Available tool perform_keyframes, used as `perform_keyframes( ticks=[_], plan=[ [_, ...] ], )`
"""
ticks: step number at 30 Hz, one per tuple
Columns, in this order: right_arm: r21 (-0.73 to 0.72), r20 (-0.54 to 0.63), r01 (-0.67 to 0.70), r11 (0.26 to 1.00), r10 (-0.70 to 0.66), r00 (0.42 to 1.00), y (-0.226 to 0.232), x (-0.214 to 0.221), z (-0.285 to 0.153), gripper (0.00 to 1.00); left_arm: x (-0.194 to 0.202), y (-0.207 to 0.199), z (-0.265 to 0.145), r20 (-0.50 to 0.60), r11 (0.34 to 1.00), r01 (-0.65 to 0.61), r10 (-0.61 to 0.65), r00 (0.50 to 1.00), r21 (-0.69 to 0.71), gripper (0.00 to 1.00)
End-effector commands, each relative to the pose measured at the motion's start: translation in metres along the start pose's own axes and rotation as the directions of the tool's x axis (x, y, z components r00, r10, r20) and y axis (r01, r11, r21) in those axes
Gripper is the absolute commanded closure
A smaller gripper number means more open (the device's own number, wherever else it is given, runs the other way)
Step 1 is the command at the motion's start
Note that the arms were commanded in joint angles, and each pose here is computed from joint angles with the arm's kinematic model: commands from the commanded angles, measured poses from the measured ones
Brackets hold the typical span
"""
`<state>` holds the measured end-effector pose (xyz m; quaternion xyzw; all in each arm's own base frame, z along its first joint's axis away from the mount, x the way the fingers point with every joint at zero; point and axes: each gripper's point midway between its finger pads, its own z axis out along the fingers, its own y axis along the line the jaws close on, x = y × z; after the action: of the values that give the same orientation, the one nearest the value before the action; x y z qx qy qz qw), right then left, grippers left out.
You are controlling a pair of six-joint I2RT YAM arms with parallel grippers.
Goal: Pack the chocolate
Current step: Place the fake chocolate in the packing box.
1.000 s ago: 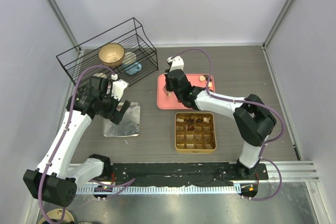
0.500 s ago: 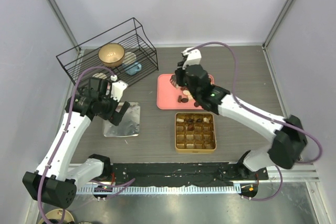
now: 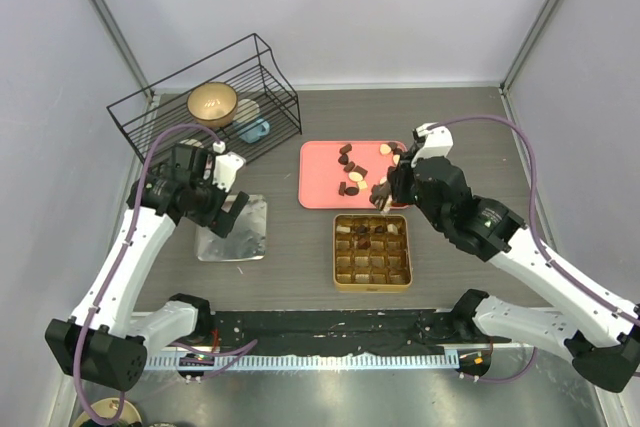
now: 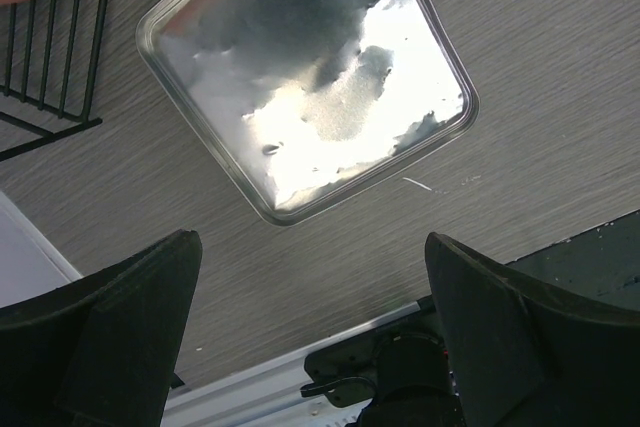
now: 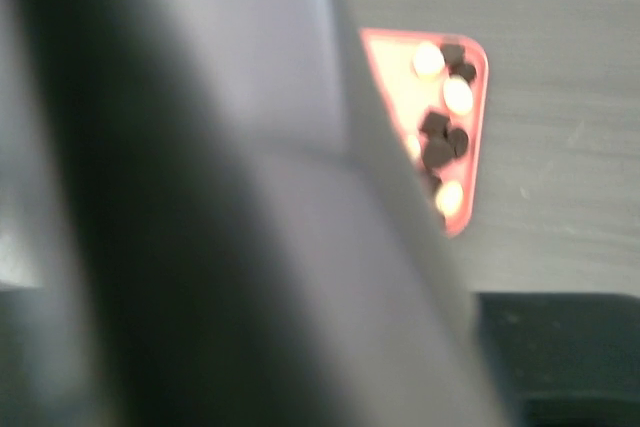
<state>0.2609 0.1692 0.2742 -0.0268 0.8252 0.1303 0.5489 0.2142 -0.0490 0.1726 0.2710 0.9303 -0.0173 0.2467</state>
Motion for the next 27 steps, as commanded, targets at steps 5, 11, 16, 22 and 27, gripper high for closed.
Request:
perform_keyframes(
  ticks=[5,11,16,22,27],
  plan=[
    [-0.010,-0.128,-0.034,0.999,0.032,0.991,-0.008,0.035,-0.019,0.84,-0.009,-0.002,-0.008,0.041,1.000,0.017,-0.017,0.999,0.014,0.00],
    [-0.056,-0.163,-0.051,0.997,0.041,0.986,-0.002,0.052,-0.019,0.84,-0.007,-0.003,-0.005,0.033,0.999,0.030,-0.030,0.999,0.020,0.00],
    [-0.068,-0.129,-0.063,0.996,0.053,0.990,-0.002,0.053,-0.017,0.81,-0.005,-0.004,-0.003,0.031,0.999,0.036,-0.036,0.999,0.019,0.00],
    [-0.079,-0.113,-0.063,0.995,0.054,0.992,0.001,0.055,-0.011,0.76,-0.003,-0.002,-0.004,0.035,0.999,0.039,-0.039,0.999,0.005,0.00],
    [-0.096,-0.101,-0.065,0.993,0.056,0.993,0.004,0.055,-0.010,0.69,-0.003,-0.002,-0.005,0.041,0.999,0.039,-0.038,0.998,-0.001,0.00]
  ],
)
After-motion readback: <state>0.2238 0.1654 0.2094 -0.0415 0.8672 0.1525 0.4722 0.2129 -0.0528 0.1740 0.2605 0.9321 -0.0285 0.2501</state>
